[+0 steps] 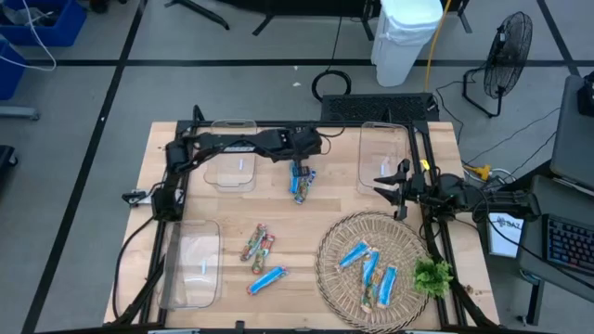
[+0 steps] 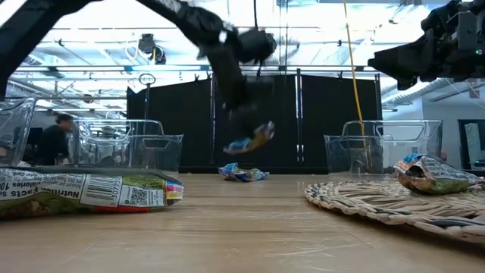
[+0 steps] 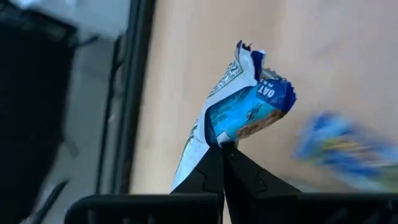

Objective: Pick and place Granola Bars by type
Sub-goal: Put the blue granola bar into the top left transparent bin

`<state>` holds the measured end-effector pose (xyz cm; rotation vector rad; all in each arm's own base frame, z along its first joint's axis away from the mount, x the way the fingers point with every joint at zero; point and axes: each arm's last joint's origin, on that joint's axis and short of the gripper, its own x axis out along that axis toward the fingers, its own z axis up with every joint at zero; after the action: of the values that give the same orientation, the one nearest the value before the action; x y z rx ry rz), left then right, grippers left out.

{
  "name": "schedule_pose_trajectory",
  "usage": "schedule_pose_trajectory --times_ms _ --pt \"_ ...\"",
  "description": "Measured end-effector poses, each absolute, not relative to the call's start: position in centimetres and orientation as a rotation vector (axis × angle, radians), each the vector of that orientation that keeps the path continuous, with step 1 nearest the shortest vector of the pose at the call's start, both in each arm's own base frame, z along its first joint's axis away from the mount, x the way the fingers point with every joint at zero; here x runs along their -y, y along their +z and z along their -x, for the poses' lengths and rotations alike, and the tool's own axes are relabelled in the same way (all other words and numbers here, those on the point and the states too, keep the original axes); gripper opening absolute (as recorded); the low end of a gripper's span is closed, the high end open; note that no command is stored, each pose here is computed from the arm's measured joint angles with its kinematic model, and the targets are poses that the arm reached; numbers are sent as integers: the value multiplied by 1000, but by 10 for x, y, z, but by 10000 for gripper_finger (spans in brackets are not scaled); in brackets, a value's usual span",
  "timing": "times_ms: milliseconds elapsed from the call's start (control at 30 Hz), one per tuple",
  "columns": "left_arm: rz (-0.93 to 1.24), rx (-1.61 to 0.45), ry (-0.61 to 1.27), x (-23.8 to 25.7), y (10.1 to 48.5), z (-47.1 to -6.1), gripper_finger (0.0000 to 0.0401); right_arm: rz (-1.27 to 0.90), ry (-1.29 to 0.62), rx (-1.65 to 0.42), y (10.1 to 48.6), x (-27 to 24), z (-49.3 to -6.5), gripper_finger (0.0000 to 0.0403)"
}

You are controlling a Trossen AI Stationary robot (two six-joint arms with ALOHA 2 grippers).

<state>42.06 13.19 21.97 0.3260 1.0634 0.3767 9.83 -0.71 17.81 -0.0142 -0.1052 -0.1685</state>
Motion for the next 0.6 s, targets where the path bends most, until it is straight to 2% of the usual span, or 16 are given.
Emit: schedule_pose_trajectory --times_ms 200,367,600 --pt "-270 -875 194 -85 265 -408 2 8 -168 94 177 7 -99 114" --pt "-314 -783 39 -51 256 -367 1 -34 -163 93 177 7 -99 114" --pt "-188 -517 160 -33 238 -280 1 -45 -162 95 177 7 -99 114"
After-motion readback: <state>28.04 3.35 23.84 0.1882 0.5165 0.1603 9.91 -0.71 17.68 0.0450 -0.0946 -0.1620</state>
